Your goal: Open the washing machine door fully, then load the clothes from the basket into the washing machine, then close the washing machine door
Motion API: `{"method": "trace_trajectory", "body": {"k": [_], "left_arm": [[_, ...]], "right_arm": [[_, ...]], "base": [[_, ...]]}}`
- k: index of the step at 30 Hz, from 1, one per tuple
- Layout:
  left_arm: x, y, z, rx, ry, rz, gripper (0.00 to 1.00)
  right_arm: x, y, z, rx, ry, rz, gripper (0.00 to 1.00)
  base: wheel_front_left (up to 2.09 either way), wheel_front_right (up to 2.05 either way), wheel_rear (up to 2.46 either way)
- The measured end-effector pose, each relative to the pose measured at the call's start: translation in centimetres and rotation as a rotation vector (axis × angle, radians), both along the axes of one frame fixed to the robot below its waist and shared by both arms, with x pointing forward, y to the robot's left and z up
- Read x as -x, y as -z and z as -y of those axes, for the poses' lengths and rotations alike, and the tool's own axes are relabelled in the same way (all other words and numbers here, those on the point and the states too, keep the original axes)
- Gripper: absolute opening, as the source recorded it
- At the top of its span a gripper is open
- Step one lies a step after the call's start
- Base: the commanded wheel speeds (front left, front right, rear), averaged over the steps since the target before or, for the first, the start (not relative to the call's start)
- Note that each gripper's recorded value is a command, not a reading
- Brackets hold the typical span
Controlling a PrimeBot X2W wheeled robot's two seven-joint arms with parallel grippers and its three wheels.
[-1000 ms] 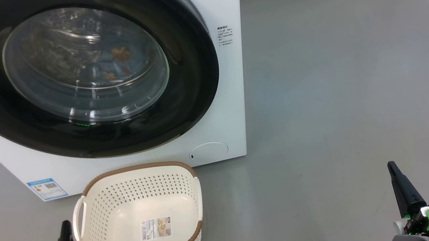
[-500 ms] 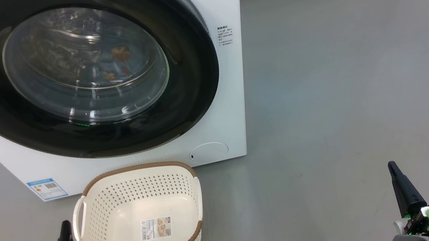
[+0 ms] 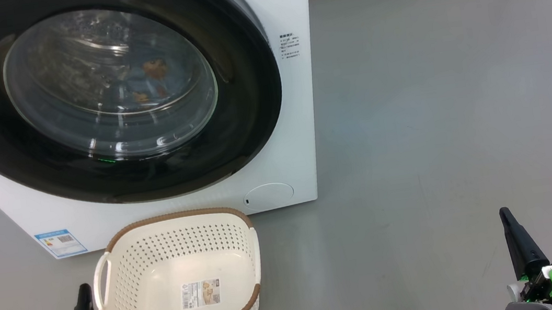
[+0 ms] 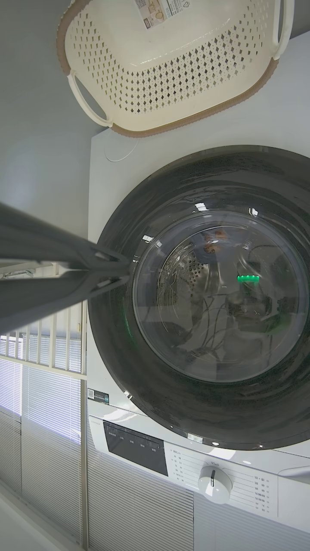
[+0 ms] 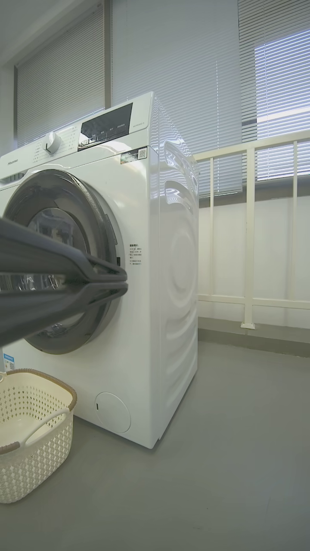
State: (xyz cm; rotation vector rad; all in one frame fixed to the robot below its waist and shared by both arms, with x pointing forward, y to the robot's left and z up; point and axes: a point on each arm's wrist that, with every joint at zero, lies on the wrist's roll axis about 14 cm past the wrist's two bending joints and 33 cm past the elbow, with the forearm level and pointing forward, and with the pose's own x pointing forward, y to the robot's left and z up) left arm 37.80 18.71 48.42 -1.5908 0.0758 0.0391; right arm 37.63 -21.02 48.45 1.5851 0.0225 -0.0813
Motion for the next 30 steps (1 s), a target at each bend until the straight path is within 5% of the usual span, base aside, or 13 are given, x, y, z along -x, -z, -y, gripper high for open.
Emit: {"method": "trace_trajectory", "body": {"k": [30], "left_arm": [[0.00, 0.00, 0.00, 0.002, -0.002, 0.000, 0.00]], "right_arm": [[0.01, 0.02, -0.05, -0.003, 0.001, 0.000, 0.00]], "base": [[0.00, 0.00, 0.00]]}}
